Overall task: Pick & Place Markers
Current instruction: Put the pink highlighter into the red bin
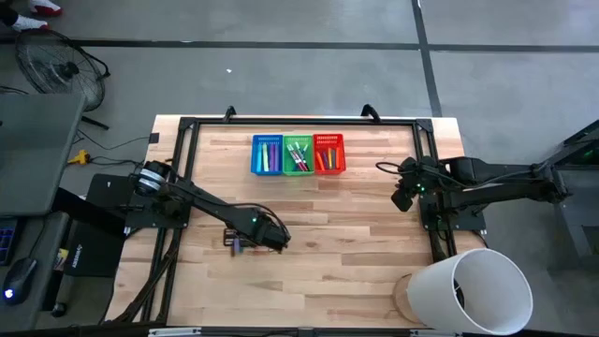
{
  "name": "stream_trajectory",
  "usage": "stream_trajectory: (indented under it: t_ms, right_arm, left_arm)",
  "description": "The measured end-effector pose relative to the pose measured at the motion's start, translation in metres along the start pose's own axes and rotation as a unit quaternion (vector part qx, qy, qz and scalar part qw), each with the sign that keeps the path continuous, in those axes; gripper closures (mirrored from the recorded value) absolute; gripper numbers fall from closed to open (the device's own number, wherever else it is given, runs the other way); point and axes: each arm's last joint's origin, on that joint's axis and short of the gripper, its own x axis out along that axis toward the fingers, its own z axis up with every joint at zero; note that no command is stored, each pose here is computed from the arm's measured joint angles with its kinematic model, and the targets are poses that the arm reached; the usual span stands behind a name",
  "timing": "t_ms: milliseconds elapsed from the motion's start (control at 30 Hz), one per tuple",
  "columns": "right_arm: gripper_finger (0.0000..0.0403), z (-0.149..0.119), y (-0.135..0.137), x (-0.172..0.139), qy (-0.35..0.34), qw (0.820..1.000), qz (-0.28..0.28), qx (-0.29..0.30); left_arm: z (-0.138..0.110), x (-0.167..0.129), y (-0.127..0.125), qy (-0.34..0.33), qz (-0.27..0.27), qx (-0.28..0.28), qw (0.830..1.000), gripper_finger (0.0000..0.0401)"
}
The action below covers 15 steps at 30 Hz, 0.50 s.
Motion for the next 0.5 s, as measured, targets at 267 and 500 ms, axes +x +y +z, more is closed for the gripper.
stream_trajectory:
  t_ms: [267,500]
  right_arm:
    - [0.0329,0.000,0.000,0.000,0.000,1.000,0.001,0.000]
    - [0.0329,0.000,0.000,0.000,0.001,1.000,0.003,-0.005]
  left_arm:
    - [0.000,0.008,-0.003,0.007,0.012,-0.001,1.000,0.0302]
    - [-0.002,0.016,-0.006,0.014,0.018,0.002,1.000,0.0302]
